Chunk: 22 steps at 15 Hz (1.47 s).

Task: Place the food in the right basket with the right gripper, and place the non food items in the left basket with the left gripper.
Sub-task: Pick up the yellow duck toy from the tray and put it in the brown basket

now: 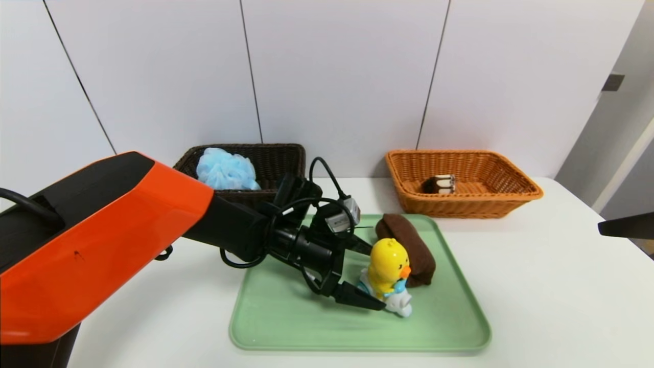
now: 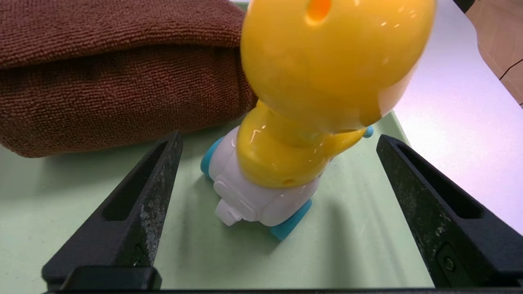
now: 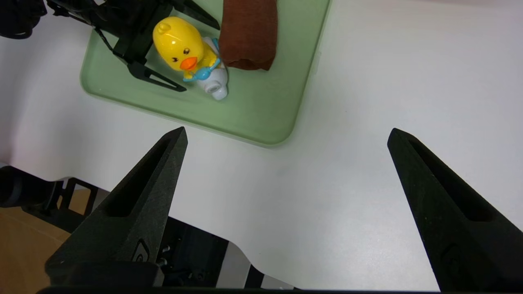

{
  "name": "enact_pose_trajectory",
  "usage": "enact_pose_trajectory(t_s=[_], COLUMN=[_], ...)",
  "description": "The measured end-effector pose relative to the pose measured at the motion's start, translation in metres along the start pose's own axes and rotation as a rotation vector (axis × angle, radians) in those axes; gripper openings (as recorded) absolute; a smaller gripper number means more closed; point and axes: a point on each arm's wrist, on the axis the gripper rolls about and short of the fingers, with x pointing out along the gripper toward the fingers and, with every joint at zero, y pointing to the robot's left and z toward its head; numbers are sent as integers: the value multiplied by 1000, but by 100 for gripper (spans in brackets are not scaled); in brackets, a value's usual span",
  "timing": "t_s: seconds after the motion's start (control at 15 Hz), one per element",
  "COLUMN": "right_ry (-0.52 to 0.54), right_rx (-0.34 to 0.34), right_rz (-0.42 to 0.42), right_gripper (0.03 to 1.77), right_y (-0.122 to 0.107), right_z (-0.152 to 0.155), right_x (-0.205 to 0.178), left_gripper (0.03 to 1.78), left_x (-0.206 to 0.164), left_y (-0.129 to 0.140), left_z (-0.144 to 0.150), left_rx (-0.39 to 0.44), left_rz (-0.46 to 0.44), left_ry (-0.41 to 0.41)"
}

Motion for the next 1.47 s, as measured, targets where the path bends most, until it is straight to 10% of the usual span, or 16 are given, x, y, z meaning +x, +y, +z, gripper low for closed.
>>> enact_pose_trajectory(t_s=[1.47], right_ry=[1], right_rx=[1], right_rz=[0], right_gripper=[169], right_y=[0], right_z=[1], right_x=[1], left_gripper=[169], left_x=[24], left_y=[-2], left_z=[-5], left_rx=[12], left_rz=[-52], left_ry=[7])
